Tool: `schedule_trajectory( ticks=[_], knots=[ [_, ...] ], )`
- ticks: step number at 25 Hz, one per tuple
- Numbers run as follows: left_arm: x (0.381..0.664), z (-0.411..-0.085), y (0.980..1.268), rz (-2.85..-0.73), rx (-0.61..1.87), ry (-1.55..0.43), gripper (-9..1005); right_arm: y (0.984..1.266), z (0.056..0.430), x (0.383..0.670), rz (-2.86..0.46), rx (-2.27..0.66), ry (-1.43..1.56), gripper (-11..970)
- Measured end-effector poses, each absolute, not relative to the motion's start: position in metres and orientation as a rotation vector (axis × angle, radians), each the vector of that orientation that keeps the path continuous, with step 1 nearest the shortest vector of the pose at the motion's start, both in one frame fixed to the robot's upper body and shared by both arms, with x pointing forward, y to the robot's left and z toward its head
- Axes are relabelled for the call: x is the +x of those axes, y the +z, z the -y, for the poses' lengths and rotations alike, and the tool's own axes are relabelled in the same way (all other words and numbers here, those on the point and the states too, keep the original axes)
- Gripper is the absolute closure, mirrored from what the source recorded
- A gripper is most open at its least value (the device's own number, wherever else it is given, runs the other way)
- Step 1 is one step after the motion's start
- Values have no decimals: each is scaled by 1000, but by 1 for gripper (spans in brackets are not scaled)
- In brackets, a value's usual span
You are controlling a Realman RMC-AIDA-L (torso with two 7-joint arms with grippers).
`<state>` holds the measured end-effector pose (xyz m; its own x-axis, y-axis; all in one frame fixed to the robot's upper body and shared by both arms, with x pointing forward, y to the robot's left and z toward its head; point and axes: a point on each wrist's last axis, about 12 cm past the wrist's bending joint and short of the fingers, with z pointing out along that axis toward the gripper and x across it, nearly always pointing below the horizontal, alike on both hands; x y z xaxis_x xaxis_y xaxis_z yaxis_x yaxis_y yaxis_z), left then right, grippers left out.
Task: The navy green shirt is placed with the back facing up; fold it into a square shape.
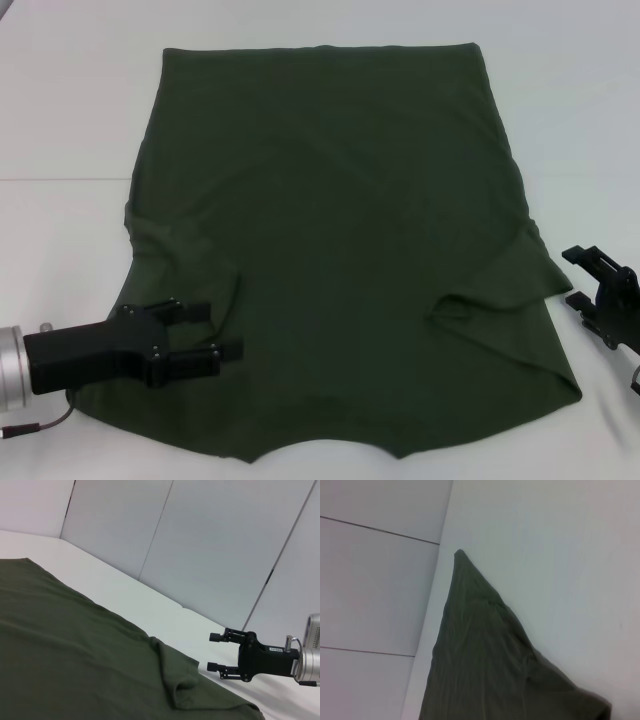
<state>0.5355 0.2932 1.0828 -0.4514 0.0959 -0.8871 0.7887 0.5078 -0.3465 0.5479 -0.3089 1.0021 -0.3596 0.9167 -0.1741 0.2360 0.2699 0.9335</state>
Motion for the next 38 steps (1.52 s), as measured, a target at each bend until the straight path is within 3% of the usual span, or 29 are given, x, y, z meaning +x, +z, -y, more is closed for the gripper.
schedule_trajectory(
  ticks=[38],
  knots=[
    [536,-293,1083,-1873,735,-995,135,1010,292,575,-1822,1033,1072,161]
  ],
)
